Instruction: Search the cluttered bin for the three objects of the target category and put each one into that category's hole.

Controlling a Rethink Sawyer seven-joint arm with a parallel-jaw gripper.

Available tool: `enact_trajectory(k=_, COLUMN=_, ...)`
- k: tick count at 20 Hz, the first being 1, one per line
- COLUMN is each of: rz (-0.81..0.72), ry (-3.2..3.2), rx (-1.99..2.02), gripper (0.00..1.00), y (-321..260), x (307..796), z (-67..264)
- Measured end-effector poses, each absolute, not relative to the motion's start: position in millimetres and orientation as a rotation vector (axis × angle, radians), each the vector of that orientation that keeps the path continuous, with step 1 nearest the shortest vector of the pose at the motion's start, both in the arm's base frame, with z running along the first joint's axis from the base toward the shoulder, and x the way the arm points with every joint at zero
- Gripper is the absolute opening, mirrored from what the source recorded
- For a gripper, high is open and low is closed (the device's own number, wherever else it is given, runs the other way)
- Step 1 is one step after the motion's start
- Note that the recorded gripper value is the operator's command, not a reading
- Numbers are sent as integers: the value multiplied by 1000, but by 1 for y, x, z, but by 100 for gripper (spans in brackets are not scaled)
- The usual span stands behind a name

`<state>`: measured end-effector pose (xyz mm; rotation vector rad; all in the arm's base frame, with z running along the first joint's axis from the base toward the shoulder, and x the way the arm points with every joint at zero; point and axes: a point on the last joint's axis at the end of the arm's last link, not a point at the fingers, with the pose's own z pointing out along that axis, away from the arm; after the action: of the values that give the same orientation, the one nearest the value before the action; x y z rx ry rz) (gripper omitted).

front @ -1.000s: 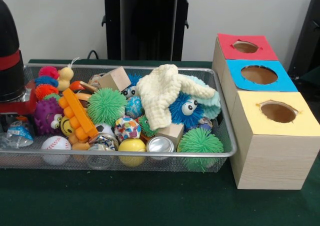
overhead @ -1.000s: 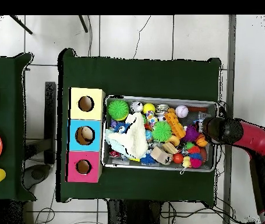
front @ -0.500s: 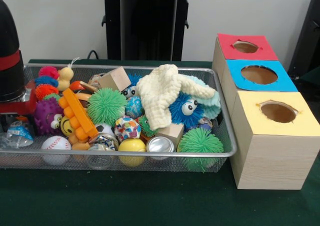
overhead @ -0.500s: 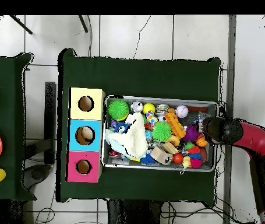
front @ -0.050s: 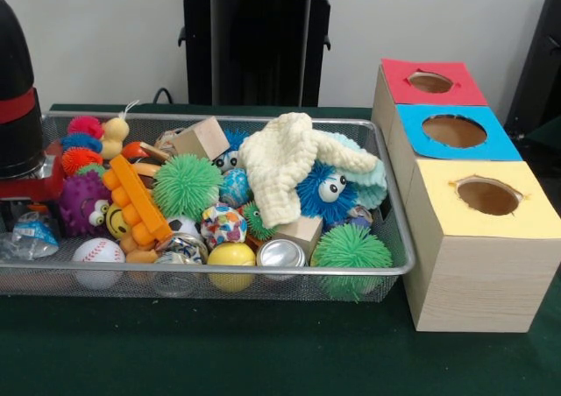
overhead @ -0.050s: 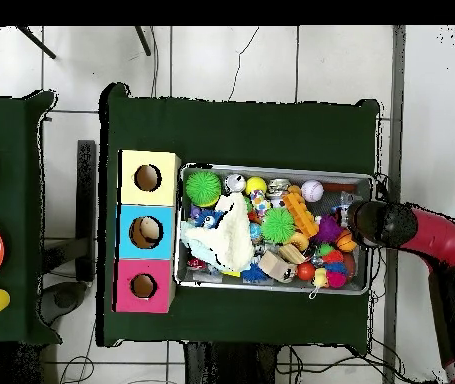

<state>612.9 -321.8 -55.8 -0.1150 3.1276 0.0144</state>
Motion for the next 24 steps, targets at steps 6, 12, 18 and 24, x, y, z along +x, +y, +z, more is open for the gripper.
enact_trajectory(k=6, rz=15, ry=3127, rx=-115, gripper=100, y=-322, x=613, z=-56)
enact_trajectory(k=12, rz=14, ry=3128, rx=-116, gripper=100, y=-321, x=613, z=-56)
enact_trajectory(k=18, rz=11, ry=3129, rx=-119, gripper=100, y=-321, x=613, z=-56)
enact_trajectory(k=24, rz=8, ry=3130, rx=-121, gripper=100, y=-321, x=614, z=-56)
